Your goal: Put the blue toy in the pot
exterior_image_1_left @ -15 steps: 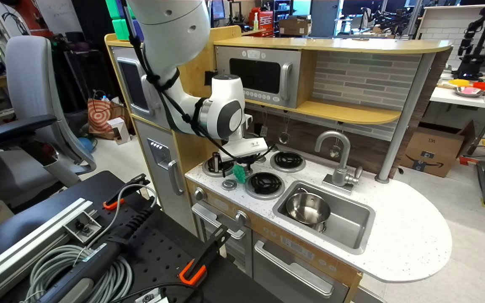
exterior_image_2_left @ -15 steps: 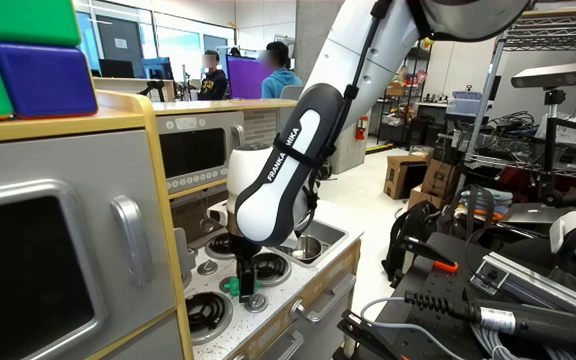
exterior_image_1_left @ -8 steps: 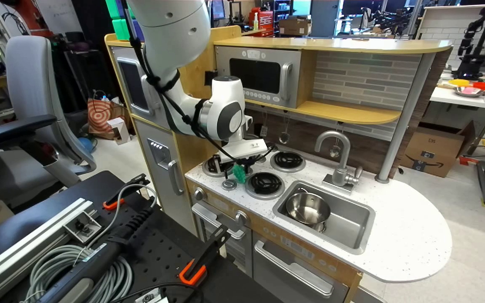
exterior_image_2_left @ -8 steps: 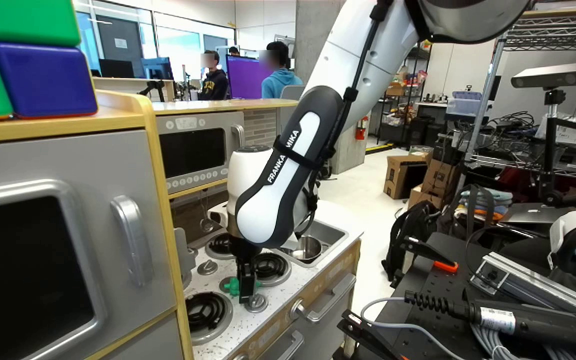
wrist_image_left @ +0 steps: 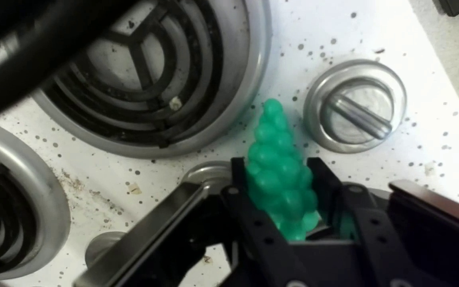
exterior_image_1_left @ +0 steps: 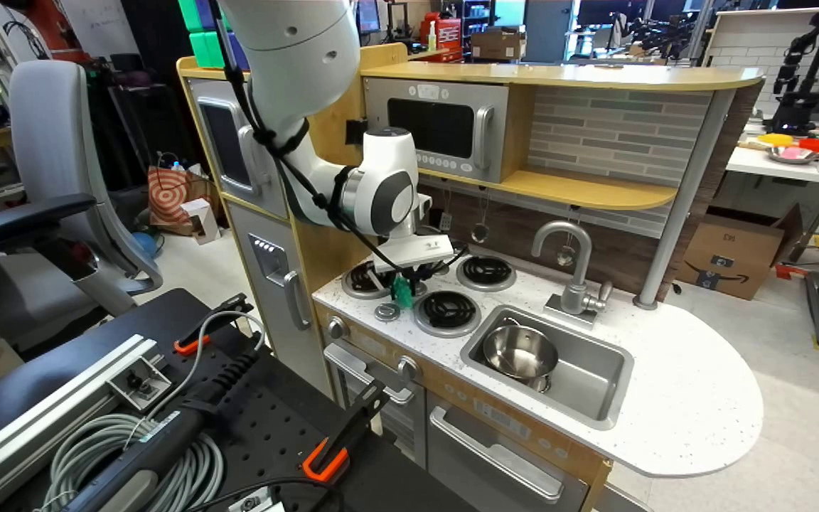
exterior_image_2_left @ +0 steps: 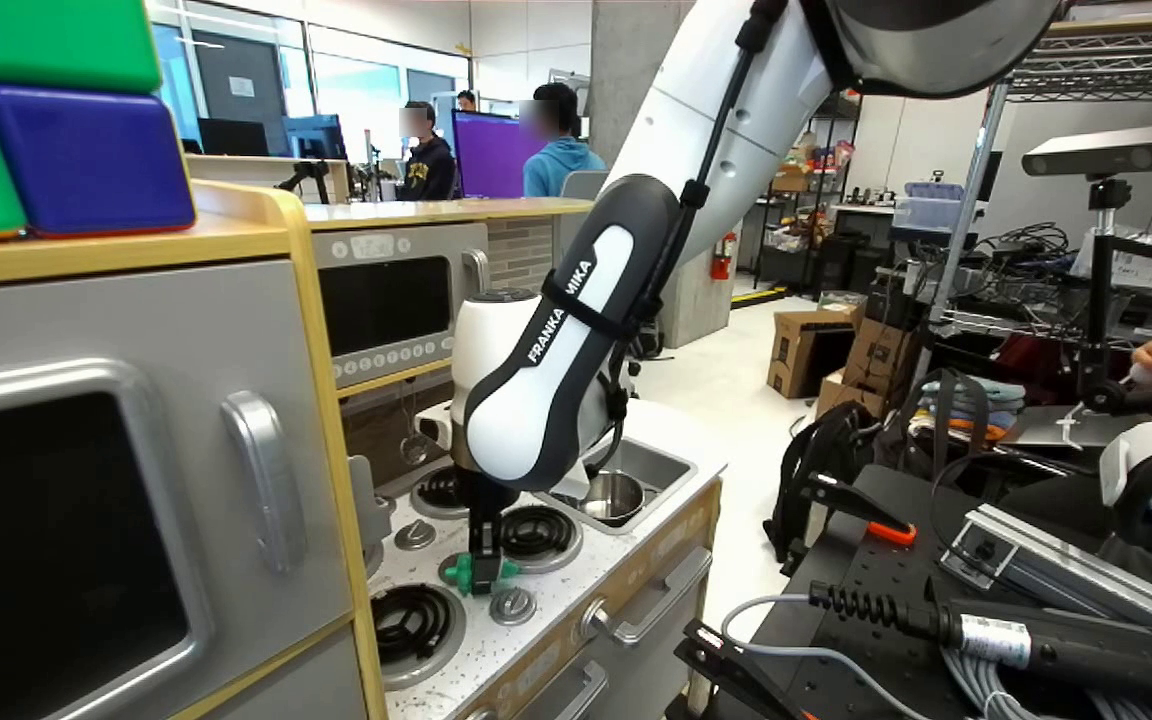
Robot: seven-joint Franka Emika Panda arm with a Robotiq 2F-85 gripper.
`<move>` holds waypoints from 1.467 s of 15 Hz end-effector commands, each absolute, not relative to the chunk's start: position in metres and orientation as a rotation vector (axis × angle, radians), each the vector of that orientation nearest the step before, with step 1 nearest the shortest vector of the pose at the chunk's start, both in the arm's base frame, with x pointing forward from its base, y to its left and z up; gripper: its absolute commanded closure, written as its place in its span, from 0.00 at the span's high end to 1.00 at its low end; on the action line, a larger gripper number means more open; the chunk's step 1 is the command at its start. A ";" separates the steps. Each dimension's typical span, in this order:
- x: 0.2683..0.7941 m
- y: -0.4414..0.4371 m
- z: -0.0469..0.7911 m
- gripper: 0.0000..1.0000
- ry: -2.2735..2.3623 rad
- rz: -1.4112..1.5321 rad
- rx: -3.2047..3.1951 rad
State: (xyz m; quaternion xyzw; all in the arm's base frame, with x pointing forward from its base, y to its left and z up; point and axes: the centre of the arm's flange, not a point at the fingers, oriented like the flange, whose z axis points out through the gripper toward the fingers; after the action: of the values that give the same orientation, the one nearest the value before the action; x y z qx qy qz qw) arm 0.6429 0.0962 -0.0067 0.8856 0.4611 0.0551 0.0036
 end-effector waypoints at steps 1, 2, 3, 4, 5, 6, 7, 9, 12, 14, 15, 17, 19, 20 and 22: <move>0.645 0.073 0.035 0.17 1.299 0.283 2.880; 0.647 0.060 0.042 0.17 1.232 0.309 2.911; 0.654 0.043 0.045 0.17 1.141 0.318 2.951; 0.660 0.023 0.046 0.17 1.054 0.323 2.978; 0.665 0.002 0.047 0.17 0.970 0.326 3.007; 0.669 -0.021 0.045 0.17 0.887 0.298 3.048; 0.672 -0.039 0.041 0.17 0.809 0.280 3.081; 0.671 -0.075 0.029 0.17 0.645 0.237 3.145; 0.665 -0.121 0.013 0.17 0.402 0.195 3.236; 0.663 -0.145 0.005 0.17 0.235 0.170 3.282; 0.664 -0.155 0.002 0.17 0.155 0.164 3.302; 0.666 -0.170 -0.002 0.17 -0.010 0.172 3.332; 0.673 -0.183 -0.006 0.17 -0.173 0.208 3.354; 0.680 -0.189 -0.009 0.17 -0.250 0.207 3.370; 0.687 -0.199 -0.014 0.17 -0.412 0.206 3.387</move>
State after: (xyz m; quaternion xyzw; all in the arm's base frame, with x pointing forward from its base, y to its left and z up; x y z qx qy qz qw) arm 0.6585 -0.1830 0.0019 0.9915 -0.0562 0.0576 -0.1024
